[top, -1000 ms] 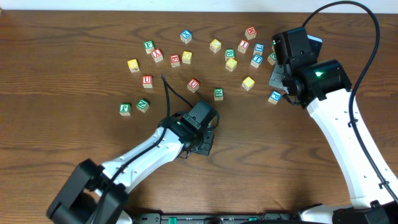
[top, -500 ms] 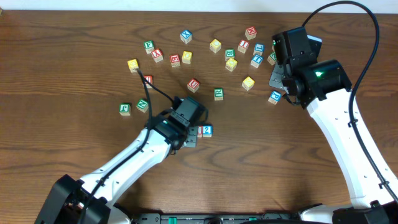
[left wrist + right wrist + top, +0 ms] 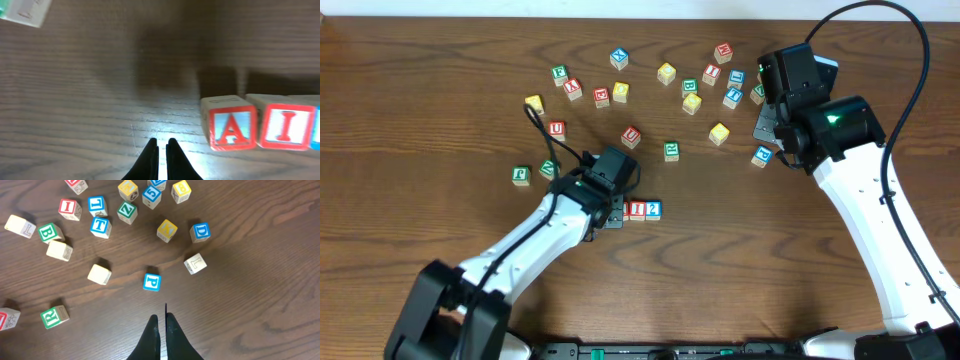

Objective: Spell out AI2

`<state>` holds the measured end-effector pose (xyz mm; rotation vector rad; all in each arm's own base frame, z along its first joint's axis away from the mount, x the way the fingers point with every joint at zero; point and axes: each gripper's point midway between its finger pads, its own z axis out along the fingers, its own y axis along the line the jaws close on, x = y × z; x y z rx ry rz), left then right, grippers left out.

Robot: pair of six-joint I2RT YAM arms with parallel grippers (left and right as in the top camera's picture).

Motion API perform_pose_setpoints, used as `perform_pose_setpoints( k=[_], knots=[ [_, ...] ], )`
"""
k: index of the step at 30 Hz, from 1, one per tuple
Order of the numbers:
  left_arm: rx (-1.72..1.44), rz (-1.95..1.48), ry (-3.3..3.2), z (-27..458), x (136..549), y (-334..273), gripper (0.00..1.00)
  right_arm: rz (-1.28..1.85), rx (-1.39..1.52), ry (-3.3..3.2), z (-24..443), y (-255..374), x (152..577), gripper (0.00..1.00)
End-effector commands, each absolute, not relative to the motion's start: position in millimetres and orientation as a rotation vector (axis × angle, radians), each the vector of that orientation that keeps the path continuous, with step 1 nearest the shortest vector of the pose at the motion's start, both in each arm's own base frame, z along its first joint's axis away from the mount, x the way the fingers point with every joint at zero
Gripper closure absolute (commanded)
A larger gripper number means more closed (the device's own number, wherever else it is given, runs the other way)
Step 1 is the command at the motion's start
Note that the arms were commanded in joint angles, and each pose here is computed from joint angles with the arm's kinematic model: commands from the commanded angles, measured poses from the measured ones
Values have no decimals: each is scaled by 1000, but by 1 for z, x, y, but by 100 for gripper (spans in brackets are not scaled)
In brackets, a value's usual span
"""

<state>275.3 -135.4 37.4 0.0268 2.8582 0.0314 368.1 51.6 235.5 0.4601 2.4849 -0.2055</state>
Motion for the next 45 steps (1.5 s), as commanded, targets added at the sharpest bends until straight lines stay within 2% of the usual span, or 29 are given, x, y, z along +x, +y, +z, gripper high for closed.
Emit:
perform_pose_setpoints(
  k=[1, 45],
  knots=[
    [14, 67, 2882, 27, 271, -130, 93, -238, 462, 2467, 239, 46, 372, 99],
    [137, -33, 2912, 13, 273, -148, 93, -240, 456, 2495, 236, 46, 367, 99]
  ],
)
